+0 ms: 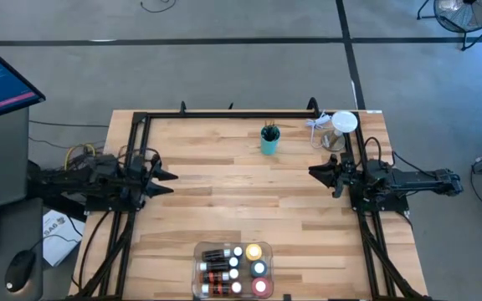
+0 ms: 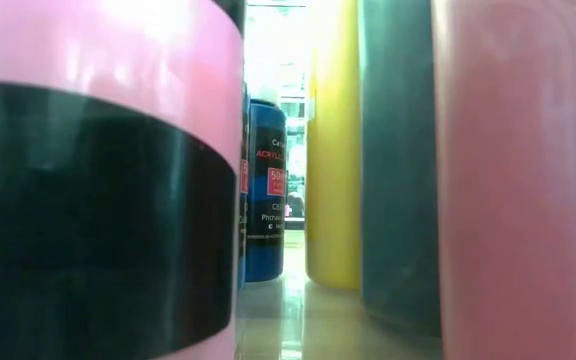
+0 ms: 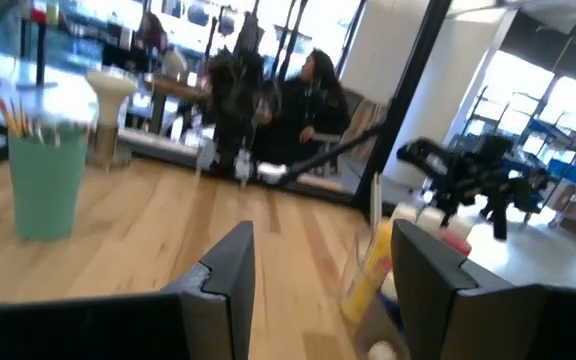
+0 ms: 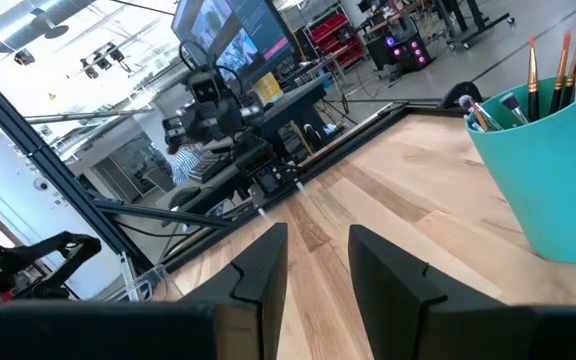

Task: Pick & Place Paint Supplies
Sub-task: Return to Home Position

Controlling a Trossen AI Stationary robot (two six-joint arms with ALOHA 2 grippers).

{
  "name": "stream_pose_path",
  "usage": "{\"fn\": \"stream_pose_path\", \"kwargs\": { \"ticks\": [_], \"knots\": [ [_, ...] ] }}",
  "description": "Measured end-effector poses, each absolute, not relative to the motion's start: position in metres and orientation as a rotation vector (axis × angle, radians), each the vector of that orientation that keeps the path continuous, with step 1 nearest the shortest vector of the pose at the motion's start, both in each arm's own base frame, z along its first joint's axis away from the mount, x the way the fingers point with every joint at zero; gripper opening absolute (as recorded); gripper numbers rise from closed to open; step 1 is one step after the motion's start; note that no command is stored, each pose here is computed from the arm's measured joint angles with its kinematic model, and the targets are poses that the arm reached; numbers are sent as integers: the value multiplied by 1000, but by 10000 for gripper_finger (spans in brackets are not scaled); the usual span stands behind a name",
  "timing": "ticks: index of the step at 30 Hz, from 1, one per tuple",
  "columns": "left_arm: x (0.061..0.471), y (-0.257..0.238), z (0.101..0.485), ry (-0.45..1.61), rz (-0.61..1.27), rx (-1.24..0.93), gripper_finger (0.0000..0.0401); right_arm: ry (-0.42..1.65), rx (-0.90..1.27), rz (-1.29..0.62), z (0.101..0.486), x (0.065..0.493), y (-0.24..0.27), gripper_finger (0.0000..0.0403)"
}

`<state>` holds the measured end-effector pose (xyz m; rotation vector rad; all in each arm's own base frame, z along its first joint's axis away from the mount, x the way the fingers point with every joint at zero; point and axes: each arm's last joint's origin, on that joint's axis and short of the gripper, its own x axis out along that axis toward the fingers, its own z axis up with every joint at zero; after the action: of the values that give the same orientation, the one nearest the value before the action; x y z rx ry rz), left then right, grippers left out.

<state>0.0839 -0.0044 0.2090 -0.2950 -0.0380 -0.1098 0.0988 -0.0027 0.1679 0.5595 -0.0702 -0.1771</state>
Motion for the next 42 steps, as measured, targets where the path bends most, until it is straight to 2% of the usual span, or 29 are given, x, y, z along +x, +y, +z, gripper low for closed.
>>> {"fn": "stream_pose_path", "kwargs": {
  "ticks": [9, 42],
  "knots": [
    [94, -5, 172, 46, -96, -295, 140, -70, 559, -177, 168, 99, -3, 103],
    [97, -4, 170, -18, -71, -273, 140, -70, 559, -177, 168, 99, -3, 103]
  ]
}}
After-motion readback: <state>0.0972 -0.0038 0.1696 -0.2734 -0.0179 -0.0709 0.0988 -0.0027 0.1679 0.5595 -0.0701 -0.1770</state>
